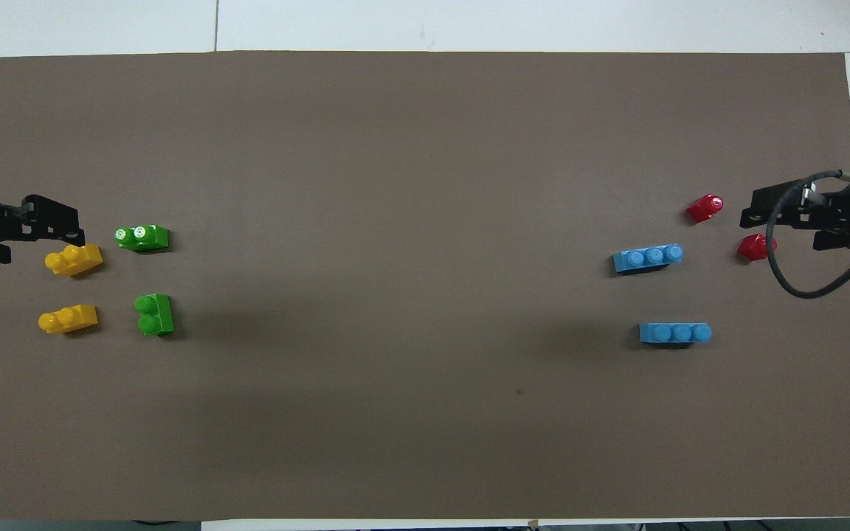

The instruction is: Remove green block with left arm and hold with right

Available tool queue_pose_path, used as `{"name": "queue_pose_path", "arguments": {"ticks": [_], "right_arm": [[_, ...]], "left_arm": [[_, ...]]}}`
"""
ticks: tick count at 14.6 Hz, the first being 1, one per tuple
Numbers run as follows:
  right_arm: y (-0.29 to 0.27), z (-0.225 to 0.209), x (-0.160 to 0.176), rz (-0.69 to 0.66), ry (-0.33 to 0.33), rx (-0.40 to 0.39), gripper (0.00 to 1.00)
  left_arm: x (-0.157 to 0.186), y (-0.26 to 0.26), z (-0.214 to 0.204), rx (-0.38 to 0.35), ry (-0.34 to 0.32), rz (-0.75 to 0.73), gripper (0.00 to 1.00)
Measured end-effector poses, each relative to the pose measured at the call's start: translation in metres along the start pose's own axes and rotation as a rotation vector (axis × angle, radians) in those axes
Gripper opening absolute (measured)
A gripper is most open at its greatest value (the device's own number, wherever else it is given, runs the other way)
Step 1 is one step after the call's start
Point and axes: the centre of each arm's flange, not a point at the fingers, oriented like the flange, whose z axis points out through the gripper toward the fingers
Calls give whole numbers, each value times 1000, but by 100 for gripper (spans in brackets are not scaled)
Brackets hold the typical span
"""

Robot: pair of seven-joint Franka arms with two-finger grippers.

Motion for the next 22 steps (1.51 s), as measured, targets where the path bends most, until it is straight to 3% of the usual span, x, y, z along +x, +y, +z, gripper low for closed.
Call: {"name": "queue_pose_path", "arguments": {"ticks": [4, 12, 22], "right_arm": [[5, -13, -1, -120, 7, -62, 100], [6, -14, -4, -129, -27, -73, 100], [10, -14, -4, -158, -24, -121, 100]], "left_arm": [[-5, 11, -6, 1, 6, 19, 100], [-9, 11, -17, -2, 27, 21, 100], [-8, 12, -27, -4, 49, 24, 100]]}}
